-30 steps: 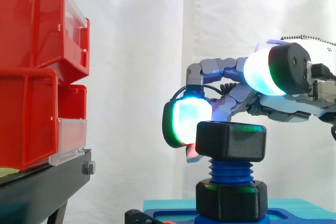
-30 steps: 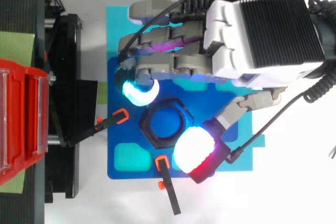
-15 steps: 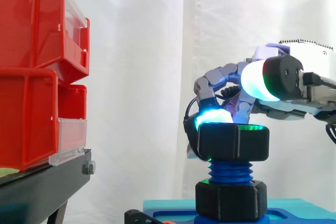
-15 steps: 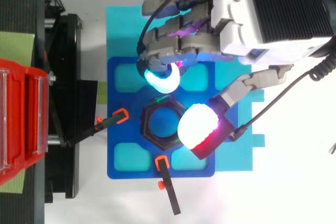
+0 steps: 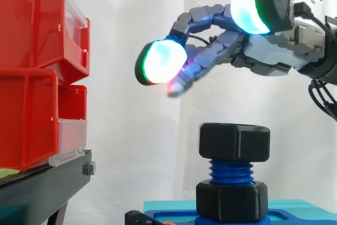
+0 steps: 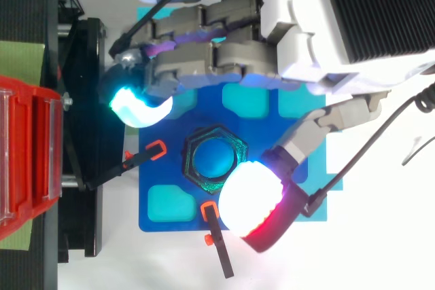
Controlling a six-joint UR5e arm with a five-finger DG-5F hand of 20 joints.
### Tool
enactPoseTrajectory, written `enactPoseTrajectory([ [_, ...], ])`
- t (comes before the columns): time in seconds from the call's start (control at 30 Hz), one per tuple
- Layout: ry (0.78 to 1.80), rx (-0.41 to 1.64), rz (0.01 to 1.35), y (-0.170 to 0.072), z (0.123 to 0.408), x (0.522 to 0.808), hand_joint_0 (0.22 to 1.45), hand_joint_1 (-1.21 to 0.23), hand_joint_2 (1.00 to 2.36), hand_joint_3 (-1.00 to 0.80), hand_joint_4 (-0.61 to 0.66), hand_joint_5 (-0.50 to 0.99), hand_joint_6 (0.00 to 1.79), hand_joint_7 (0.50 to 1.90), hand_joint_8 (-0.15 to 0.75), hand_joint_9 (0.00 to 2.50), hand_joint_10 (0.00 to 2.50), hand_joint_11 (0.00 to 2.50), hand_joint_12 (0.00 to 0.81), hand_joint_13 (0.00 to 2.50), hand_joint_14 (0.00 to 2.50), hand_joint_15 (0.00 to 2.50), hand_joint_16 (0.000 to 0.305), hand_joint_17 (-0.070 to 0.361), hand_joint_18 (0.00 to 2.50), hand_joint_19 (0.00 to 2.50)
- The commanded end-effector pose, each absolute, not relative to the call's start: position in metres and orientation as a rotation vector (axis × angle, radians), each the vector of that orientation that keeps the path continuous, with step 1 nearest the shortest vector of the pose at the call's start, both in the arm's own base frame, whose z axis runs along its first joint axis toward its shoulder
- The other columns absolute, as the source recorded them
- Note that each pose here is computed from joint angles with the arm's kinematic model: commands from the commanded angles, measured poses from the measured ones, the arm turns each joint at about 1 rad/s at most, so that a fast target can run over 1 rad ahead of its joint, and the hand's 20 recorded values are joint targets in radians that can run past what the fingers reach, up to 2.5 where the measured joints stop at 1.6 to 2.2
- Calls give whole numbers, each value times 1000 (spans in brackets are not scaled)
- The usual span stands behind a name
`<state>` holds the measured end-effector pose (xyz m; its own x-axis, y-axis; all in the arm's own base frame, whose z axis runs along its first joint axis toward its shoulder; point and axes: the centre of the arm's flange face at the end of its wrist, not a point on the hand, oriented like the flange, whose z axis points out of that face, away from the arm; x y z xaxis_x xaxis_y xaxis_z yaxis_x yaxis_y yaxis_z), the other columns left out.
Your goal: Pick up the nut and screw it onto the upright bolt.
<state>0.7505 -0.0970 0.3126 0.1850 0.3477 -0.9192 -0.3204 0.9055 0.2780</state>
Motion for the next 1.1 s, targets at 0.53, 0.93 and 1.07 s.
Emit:
enactPoseTrajectory([
  [0.53, 1429, 50, 495, -65, 270, 744, 459, -100, 1000, -500, 111, -247, 501, 603, 203, 122, 0, 0, 322, 0, 0, 0, 43, 97, 0, 0],
  [0.93, 1444, 55, 492, -69, 269, 742, 470, -124, 1000, -500, 194, -200, 502, 749, 246, 248, 0, 0, 321, 82, 0, 0, 40, 89, 0, 0],
  [1.07, 1443, 58, 488, -74, 268, 742, 473, -127, 1000, -500, 202, -194, 502, 741, 247, 269, 0, 0, 315, 100, 0, 0, 39, 87, 0, 0],
])
